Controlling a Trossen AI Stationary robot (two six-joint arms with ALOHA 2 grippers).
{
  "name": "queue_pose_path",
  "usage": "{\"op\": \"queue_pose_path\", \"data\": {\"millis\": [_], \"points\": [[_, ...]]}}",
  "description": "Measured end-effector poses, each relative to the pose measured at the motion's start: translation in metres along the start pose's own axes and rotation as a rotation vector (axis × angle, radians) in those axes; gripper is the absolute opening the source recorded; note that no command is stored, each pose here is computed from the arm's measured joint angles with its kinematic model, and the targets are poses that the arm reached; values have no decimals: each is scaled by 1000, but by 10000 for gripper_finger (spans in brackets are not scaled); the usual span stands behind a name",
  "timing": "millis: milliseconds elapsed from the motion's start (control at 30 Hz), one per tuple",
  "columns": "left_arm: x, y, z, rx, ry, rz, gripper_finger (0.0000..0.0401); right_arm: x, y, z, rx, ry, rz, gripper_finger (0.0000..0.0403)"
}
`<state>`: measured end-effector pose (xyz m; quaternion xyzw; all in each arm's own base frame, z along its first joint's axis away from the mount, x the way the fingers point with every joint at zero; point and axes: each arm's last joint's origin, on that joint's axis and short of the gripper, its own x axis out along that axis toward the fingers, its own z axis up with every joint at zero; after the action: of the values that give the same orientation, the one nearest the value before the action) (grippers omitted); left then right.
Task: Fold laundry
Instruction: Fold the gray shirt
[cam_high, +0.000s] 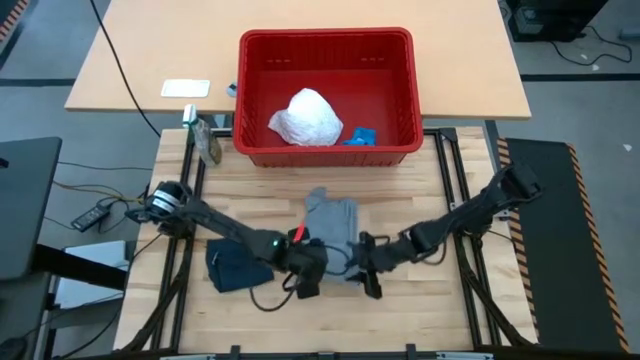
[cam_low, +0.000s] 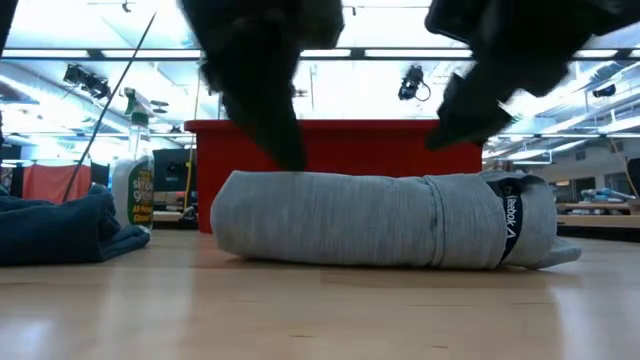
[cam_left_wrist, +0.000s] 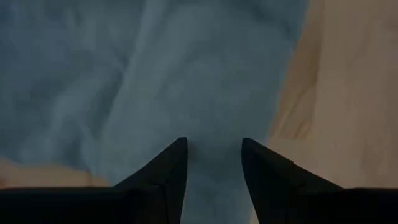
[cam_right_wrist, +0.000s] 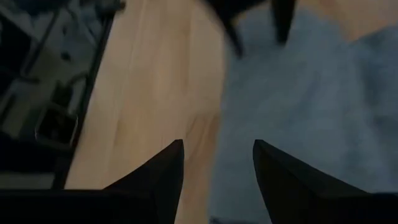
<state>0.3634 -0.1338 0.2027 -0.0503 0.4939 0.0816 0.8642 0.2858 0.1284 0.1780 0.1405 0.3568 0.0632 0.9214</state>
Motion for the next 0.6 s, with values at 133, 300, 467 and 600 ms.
{"op": "queue_pose_path", "data": {"millis": [133, 300, 467, 600], "points": [[3, -12, -15, 15, -2, -20, 173, 10, 15, -19, -48, 22, -49, 197], [-2, -31, -21, 161, -54, -48, 196, 25, 22, -42, -139, 42, -148, 197], [9, -39, -31, 282, -24, -25, 203, 45, 17, -60, -157, 105, -188, 196], [22, -40, -37, 298, 11, 1, 204, 50, 13, -62, -89, 99, -210, 188]]}}
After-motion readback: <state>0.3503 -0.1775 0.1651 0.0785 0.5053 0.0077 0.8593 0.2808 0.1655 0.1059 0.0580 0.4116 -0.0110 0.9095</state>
